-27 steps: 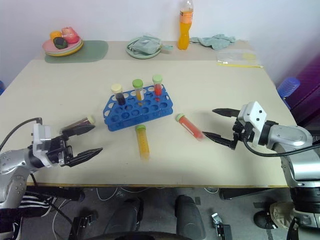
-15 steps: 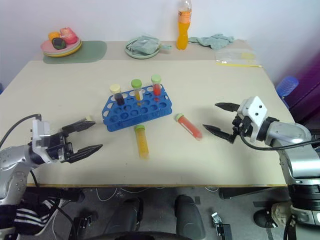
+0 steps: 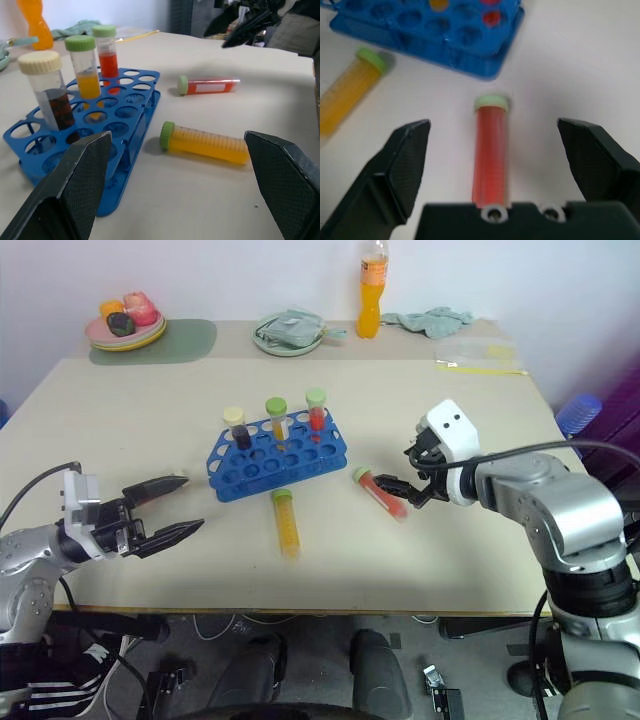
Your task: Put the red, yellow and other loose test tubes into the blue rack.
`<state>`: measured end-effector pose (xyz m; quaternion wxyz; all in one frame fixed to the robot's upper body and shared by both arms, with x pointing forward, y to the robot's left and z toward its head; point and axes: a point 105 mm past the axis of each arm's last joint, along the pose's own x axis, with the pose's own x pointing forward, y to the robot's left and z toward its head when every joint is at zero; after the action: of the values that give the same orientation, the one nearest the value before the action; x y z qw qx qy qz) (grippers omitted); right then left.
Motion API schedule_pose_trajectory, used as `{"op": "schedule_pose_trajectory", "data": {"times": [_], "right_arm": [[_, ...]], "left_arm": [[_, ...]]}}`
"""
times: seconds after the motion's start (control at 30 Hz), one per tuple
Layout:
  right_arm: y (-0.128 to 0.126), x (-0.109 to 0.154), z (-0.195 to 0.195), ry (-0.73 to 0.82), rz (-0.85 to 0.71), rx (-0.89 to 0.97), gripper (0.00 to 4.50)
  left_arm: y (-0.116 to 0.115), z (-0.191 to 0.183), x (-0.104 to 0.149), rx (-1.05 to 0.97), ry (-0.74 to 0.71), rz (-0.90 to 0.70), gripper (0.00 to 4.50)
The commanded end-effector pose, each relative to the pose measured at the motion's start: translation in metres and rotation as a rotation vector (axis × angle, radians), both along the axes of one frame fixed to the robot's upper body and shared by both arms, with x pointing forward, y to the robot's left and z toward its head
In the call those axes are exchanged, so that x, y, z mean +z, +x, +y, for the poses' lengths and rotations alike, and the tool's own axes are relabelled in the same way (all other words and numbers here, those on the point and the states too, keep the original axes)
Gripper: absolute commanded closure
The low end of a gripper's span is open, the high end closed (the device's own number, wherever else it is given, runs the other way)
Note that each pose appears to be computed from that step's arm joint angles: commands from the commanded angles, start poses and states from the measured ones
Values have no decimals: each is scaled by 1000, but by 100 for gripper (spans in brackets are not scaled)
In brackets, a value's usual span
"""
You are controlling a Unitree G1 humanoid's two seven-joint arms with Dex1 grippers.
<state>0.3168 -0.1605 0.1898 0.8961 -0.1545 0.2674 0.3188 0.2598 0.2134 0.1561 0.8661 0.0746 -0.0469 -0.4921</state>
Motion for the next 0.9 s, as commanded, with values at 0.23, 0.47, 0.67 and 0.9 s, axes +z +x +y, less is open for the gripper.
{"op": "schedule_pose_trajectory", "data": {"times": [0.23,0.47,0.67,0.9], "right_arm": [[8,-22,-1,-129,224,-94,0],[28,-18,21,-89,325,-116,0],[26,-24,35,-130,361,-84,0],[29,-35,37,-182,360,-120,0]], "left_arm": [[-16,4,3,42,-8,8,13],[-33,-4,4,54,-36,-18,13],[-44,-7,13,48,-49,-19,13],[-47,-6,18,62,-41,-20,13]]}}
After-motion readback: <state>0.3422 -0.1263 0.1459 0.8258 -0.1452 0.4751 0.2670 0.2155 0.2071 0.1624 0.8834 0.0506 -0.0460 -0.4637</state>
